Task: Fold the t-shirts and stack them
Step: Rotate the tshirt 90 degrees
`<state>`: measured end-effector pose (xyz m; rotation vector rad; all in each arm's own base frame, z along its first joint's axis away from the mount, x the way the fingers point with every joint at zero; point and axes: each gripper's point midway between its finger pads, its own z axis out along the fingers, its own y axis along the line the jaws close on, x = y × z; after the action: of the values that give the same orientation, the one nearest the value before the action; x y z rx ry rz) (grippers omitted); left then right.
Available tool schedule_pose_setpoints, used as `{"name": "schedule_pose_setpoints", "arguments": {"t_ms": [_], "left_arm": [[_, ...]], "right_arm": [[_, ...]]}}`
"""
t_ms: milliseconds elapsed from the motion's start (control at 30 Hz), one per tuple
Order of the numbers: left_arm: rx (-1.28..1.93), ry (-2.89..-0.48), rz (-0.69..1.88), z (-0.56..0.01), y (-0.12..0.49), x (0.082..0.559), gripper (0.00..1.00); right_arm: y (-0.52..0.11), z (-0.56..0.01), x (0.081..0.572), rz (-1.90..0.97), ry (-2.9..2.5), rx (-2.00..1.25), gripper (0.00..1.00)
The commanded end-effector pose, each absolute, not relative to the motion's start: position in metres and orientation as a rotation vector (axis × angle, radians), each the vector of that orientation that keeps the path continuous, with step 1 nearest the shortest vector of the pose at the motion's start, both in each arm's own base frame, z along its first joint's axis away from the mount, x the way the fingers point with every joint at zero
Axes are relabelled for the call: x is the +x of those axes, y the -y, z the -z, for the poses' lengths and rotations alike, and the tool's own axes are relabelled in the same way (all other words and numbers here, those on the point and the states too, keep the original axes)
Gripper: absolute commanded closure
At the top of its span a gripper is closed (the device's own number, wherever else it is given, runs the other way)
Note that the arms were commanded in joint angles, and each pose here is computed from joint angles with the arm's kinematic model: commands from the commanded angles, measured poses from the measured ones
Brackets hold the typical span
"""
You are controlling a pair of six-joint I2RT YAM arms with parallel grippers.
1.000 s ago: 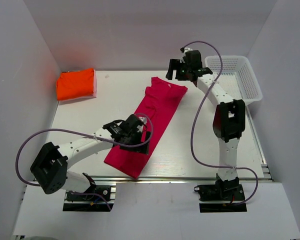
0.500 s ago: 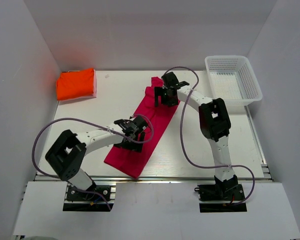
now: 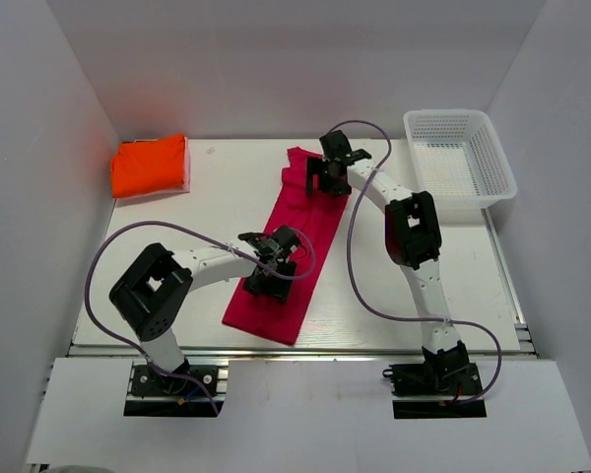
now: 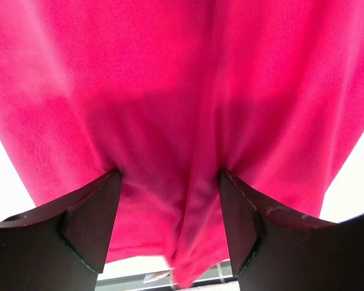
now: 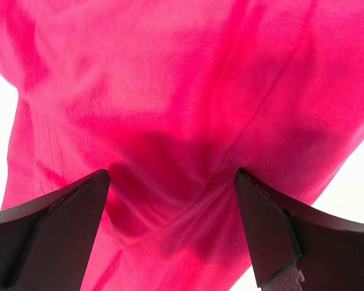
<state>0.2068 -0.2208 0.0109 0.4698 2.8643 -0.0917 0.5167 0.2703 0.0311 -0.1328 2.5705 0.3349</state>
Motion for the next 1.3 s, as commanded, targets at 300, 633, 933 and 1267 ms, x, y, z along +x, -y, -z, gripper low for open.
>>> {"name": "schedule_pose_setpoints", "arguments": {"t_ms": [300,633,933,1267], "left_arm": [[0.808,-2.900,0.511,-0.001,0.319,0.171,0.13],[0.694,-2.745,0.351,-0.043,0.322,0.199,0.10],[0.619,-2.537,0.444,-0.097,0.310,0.203,0.00],[0.340,-2.488,0.363,-0.088,0.238,0.192,0.00]], "right_arm": [[-0.229,-0.028,0.601,-0.315,-2.371,-0.178,0.10],[-0.220,-0.132,0.590,-0.292,-2.234,-0.273,0.10],[-0.244,-0.192,0.534,-0.539,-2.187,-0.419,0.10],[-0.222,-0.193,0.406,-0.661,-2.206,-0.289,0.10]]}}
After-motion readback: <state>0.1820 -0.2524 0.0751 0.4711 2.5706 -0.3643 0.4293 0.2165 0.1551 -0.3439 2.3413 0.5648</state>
